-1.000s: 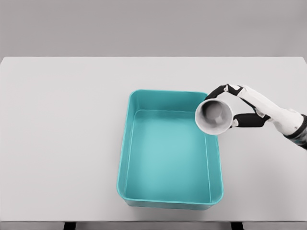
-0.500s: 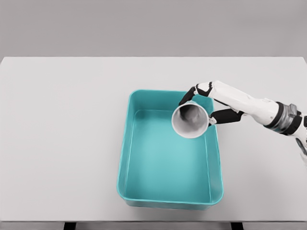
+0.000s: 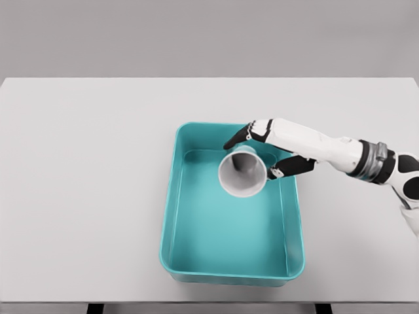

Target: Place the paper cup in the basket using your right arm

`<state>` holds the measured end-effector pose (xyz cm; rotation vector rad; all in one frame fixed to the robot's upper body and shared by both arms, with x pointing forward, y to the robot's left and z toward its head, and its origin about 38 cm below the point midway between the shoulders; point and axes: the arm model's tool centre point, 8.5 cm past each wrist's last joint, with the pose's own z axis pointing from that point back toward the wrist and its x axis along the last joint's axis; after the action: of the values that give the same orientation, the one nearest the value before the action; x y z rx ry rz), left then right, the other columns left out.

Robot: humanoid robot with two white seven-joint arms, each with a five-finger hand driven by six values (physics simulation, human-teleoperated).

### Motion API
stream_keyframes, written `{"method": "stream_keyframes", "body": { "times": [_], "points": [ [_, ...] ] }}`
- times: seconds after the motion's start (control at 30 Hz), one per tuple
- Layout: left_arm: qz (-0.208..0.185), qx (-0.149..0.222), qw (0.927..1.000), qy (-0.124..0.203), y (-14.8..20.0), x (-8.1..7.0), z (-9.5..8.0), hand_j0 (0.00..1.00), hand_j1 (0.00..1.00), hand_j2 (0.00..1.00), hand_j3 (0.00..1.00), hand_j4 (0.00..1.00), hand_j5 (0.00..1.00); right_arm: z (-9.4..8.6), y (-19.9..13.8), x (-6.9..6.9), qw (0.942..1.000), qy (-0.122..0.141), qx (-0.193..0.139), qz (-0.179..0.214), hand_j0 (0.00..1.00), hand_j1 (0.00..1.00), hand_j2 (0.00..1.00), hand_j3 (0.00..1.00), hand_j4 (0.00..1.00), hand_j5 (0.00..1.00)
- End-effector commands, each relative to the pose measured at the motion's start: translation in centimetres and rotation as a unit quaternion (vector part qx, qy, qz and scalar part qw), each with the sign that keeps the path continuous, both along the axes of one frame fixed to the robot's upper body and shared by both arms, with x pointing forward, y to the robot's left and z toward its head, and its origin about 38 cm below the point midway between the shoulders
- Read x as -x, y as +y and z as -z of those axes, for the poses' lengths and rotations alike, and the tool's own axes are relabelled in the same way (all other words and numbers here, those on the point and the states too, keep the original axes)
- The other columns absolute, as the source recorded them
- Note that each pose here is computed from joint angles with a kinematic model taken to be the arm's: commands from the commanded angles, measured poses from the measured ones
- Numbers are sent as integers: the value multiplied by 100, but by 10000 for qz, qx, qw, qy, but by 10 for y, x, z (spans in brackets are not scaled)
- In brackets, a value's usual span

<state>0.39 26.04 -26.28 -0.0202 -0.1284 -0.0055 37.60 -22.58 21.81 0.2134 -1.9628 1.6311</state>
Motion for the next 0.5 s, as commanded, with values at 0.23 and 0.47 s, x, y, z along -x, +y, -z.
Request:
{"method": "stream_keyframes", "body": {
  "times": [0.23,0.47],
  "points": [
    [-1,1,10000,-1,0,0,0,100,100,100,100,100,100,-9,0,4,9999,-137,52,-59,98,98,98,98,98,98],
    [-1,1,10000,-1,0,0,0,100,100,100,100,100,100,-31,-19,-2,9990,-348,-183,214,98,98,98,98,98,98]
  ]
}}
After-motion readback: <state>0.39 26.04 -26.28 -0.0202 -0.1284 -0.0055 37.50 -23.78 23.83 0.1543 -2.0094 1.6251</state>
